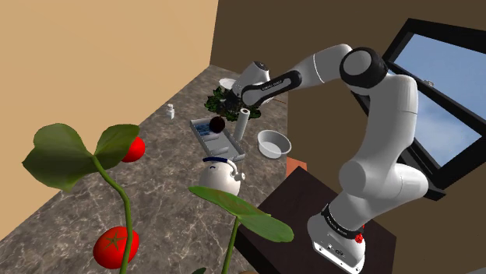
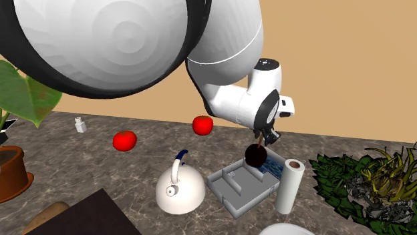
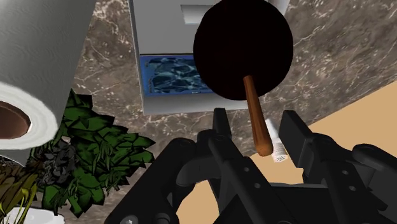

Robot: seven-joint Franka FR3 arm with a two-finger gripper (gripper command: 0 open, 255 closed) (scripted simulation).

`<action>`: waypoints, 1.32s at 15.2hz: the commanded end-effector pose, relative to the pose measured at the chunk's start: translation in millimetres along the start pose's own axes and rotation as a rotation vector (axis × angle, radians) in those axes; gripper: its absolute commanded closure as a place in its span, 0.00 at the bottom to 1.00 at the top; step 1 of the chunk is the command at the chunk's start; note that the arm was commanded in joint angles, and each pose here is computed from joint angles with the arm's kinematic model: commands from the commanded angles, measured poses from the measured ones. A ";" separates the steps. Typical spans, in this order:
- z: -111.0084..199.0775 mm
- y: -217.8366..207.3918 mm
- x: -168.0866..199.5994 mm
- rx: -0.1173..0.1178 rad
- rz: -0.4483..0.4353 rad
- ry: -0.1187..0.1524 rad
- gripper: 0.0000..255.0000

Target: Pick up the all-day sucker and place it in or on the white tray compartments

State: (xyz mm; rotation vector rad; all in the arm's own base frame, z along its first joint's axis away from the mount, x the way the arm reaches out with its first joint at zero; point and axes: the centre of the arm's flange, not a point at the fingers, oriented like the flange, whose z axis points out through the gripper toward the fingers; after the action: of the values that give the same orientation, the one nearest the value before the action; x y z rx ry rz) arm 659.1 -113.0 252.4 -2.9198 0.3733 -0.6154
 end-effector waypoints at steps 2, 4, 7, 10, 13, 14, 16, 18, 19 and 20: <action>14.3 1.9 -5.6 0.000 0.000 0.001 1.00; 23.9 3.8 -9.6 0.000 0.000 0.001 1.00; 38.3 6.6 -15.6 0.000 0.000 0.001 1.00; 47.9 8.6 -19.7 0.000 0.000 0.001 1.00; 47.9 8.5 -19.7 0.000 0.000 0.001 1.00; 47.9 8.5 -19.7 0.000 0.000 0.001 1.00; 47.9 8.5 -19.6 0.000 0.000 0.001 1.00; 48.1 7.1 -18.6 0.000 0.000 0.001 0.00; 48.6 7.2 -18.5 0.000 0.000 0.001 0.00; 48.7 7.2 -18.0 0.000 0.000 0.001 0.00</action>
State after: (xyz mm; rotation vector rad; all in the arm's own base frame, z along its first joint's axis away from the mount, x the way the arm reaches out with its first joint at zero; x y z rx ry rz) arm 661.6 -111.2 200.5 -2.9192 0.3724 -0.6184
